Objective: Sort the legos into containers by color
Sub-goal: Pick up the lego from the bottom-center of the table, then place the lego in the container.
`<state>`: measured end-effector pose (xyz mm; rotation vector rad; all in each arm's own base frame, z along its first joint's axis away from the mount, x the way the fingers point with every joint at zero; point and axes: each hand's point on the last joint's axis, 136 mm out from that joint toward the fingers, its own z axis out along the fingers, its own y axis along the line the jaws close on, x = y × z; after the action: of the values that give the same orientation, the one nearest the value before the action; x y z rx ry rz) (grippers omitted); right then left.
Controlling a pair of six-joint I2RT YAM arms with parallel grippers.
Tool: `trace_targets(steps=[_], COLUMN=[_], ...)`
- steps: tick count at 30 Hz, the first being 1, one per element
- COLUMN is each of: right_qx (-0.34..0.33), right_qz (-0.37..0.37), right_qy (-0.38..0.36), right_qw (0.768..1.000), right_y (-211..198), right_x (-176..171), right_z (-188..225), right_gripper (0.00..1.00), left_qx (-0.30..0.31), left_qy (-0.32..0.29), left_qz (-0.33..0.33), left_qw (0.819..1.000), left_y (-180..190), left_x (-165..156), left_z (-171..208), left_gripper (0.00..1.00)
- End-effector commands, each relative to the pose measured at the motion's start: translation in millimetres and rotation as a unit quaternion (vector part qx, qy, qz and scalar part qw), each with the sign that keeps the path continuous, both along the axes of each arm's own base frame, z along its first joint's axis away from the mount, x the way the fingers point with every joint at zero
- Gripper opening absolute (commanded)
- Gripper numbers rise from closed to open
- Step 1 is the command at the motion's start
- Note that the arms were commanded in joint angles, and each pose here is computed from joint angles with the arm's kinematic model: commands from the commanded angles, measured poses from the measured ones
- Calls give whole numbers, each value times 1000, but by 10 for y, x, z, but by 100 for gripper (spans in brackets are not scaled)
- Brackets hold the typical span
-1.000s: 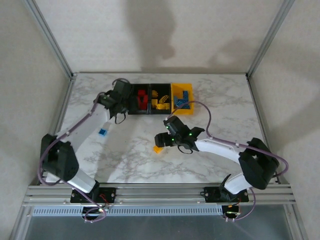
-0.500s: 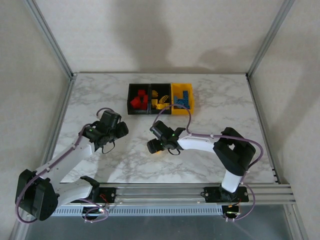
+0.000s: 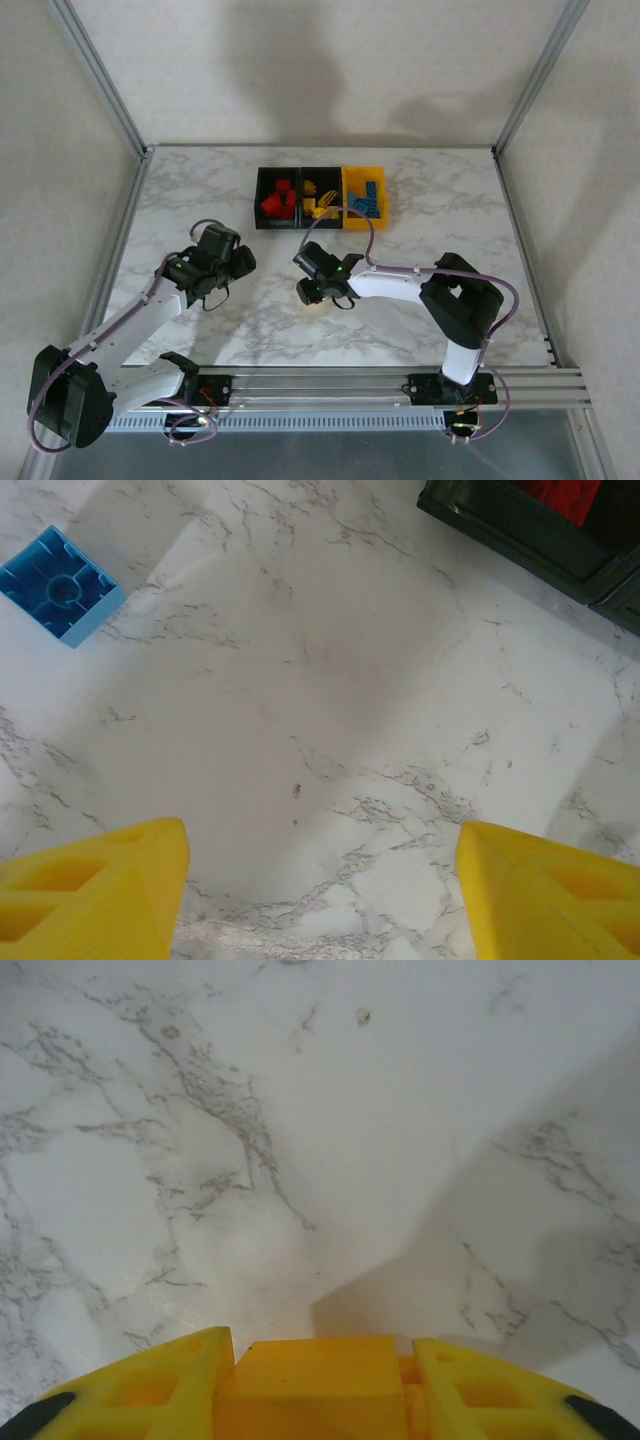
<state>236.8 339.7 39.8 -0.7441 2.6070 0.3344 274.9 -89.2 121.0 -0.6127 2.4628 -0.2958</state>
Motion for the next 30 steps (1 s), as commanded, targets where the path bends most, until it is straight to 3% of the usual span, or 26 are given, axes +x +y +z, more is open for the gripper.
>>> trace_targets(steps=[1,11,22,24,27,30], right_qx=[-5,51,63,64,67,76], right_qz=[-9,-112,-191,-196,-202,-201], right_qy=[-34,-89,-85,-87,-86,-93], right_qw=[999,988,976,975,973,972], right_y=[32,-53,-186,-170,-141,-98], right_x=[152,1266,2313,2426,2554,2602], right_z=[253,997,865,836,839,929], right_gripper=[36,37,38,41,57,64], left_qx=[-9,-5,-7,-6,-2,7], left_qy=[-3,-17,-12,-11,-8,-5], left_qz=[11,21,31,36,46,59], left_qw=[1000,1000,999,999,999,998], left_y=[9,66,101,122,163,226], left_x=[8,35,-2,-16,-46,-77], left_z=[0,99,49,41,21,-8], left_gripper=[71,71,71,71,73,75])
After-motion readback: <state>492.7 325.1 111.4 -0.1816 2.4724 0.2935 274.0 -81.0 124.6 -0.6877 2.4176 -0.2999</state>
